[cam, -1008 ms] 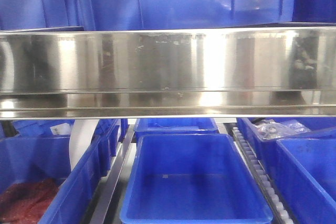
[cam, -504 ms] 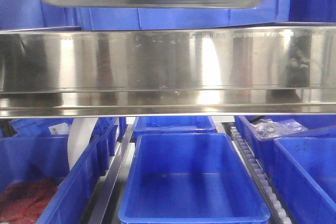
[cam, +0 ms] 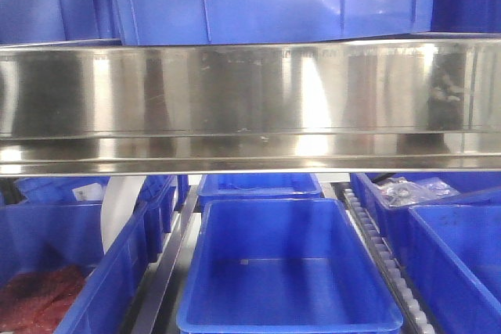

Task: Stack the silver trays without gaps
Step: 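Lift the silver tray with both grippers and pull it off the shelf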

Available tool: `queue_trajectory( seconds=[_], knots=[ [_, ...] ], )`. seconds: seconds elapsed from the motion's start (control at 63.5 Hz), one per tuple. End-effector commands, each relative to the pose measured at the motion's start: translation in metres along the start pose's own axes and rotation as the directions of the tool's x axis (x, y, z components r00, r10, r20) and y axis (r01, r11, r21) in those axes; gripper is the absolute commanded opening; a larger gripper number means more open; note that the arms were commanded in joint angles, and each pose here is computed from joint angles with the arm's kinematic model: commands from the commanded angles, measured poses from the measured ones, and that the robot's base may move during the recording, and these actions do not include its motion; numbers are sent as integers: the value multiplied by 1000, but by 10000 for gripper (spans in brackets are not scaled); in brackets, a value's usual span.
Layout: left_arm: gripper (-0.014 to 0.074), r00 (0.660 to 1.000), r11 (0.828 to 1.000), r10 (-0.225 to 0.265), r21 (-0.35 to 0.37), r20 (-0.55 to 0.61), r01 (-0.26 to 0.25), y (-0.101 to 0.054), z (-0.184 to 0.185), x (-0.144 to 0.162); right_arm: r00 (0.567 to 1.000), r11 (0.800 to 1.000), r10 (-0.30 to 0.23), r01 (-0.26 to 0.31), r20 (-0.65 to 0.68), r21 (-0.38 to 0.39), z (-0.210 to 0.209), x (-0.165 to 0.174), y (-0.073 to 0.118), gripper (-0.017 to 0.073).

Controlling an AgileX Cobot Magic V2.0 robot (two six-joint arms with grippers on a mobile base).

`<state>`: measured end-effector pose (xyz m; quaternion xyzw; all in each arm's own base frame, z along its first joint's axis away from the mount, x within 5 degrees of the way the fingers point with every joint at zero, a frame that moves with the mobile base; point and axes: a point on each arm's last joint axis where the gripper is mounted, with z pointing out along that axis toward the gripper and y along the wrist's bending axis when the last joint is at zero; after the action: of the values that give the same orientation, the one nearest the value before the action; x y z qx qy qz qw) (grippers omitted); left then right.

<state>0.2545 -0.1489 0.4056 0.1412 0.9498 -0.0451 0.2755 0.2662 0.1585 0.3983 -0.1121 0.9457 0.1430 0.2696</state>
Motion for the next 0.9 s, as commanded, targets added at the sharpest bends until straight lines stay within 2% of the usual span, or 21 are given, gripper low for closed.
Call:
queue_trajectory(
  seconds=[0.0,0.22,0.425,0.882],
  knots=[
    [-45,999,998,34,-48,-16,-34,7,-14,4,987,999,-42,44,154,-8,-30,-9,1,21],
    [-45,999,998,33,-43,-32,-35,5,-9,3,987,999,-42,44,155,-6,-30,-9,1,21],
    [-48,999,1000,24,-12,-43,-25,2,-8,4,987,999,-42,44,155,-6,-30,-9,1,21],
    [-48,999,1000,24,-8,-36,-24,2,-8,3,987,999,-42,44,154,-5,-30,-9,1,21]
  ],
)
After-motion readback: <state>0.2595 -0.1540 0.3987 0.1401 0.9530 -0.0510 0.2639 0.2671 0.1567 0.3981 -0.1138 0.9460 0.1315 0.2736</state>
